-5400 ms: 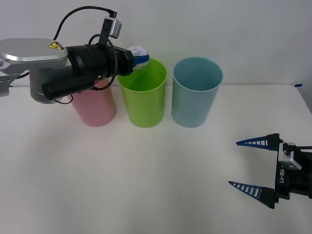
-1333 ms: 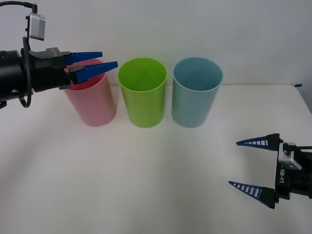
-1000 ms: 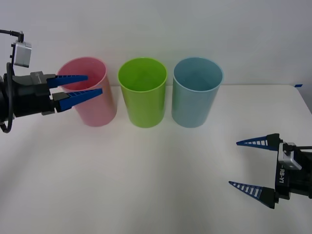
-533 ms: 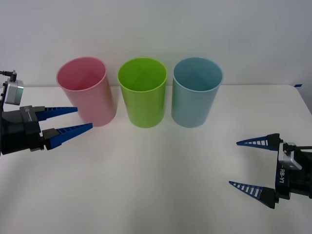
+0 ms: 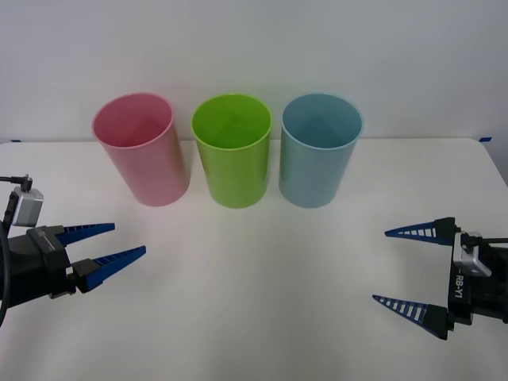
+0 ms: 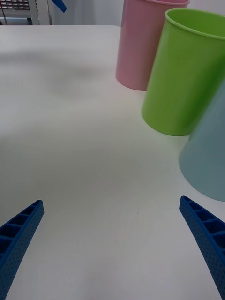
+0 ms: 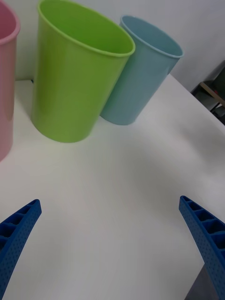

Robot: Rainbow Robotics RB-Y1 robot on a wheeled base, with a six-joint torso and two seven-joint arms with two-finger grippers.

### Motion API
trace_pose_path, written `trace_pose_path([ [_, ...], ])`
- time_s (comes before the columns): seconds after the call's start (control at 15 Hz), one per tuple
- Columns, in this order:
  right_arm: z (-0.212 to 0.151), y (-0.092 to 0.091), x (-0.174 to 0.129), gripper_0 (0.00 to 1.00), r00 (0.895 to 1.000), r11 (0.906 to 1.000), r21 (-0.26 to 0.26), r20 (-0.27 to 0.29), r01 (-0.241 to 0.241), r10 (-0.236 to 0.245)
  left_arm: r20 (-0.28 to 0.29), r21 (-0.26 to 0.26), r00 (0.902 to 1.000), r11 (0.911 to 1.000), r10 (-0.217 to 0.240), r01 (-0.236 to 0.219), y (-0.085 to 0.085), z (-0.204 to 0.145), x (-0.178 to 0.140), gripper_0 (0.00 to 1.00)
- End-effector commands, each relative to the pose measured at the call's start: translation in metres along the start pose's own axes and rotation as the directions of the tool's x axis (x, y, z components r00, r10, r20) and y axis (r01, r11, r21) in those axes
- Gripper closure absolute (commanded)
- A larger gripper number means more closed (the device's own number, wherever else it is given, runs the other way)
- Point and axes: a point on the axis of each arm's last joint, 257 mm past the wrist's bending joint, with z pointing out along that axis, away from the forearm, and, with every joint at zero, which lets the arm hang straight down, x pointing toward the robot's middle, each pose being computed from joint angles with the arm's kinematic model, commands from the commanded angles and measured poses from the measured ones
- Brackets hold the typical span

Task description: Put cans in the blue bin and PET bottles in the pink bin and trash in the green bin.

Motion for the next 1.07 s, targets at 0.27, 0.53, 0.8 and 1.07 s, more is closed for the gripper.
trace_pose_path([
  [0.27, 0.000, 0.000, 0.000, 0.00, 1.000, 1.0000, 0.000, 0.000, 0.000, 0.000, -0.051, -0.073, 0.9986, 0.9971, 0.016, -0.020, 0.007, -0.004, 0.061, 0.00],
  [0.53, 0.000, 0.000, 0.000, 0.00, 1.000, 1.0000, 0.000, 0.000, 0.000, 0.000, -0.107, -0.113, 0.9917, 0.9901, 0.071, -0.083, 0.016, -0.014, 0.086, 0.00],
  [0.8, 0.000, 0.000, 0.000, 0.00, 1.000, 1.0000, 0.000, 0.000, 0.000, 0.000, -0.140, -0.119, 0.9856, 0.9866, 0.094, -0.111, 0.017, -0.015, 0.097, 0.00],
  [1.07, 0.000, 0.000, 0.000, 0.00, 1.000, 1.0000, 0.000, 0.000, 0.000, 0.000, -0.151, -0.083, 0.9826, 0.9890, 0.109, -0.122, 0.009, -0.009, 0.093, 0.00],
])
